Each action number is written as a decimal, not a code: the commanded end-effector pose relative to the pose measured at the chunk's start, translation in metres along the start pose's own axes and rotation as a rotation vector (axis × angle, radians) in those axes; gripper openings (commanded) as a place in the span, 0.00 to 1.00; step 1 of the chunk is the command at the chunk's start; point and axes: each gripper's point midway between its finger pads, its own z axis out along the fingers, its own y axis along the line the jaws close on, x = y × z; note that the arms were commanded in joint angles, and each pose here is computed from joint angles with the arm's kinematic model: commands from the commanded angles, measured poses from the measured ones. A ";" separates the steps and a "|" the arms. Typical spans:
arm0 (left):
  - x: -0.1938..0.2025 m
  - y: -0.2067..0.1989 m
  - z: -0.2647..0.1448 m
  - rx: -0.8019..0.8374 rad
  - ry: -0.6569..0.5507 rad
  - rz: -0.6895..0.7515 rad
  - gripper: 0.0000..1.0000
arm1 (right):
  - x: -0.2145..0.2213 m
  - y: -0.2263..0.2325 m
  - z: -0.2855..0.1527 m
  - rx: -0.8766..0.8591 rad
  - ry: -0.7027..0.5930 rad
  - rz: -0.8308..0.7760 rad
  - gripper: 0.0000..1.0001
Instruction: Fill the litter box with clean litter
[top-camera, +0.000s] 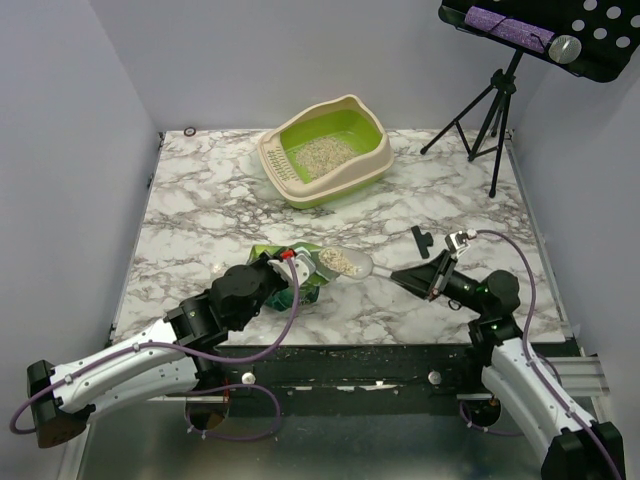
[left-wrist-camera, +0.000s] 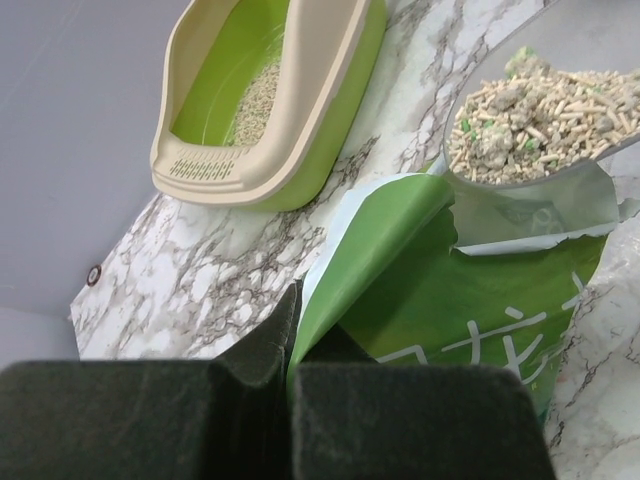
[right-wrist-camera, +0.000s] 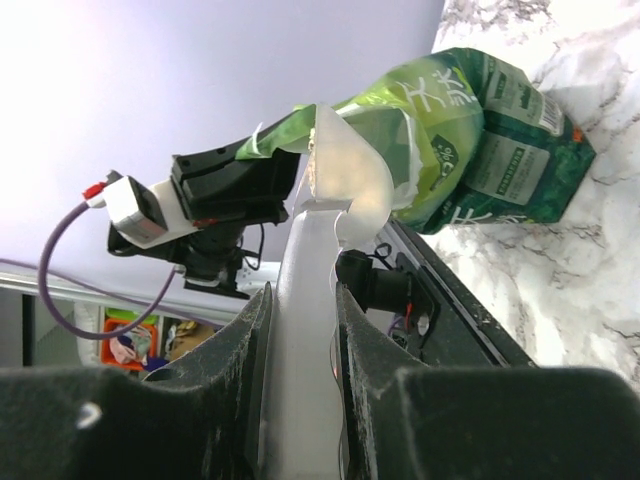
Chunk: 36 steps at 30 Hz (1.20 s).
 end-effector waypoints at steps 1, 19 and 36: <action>-0.021 0.015 0.000 -0.080 -0.074 -0.072 0.00 | -0.011 0.029 0.000 -0.040 -0.039 0.008 0.00; -0.025 0.015 -0.002 -0.069 -0.084 -0.084 0.00 | -0.080 0.075 0.022 -0.162 -0.276 -0.029 0.00; -0.030 0.010 -0.002 -0.038 -0.094 -0.094 0.00 | -0.232 0.057 0.140 -0.129 -0.397 -0.244 0.00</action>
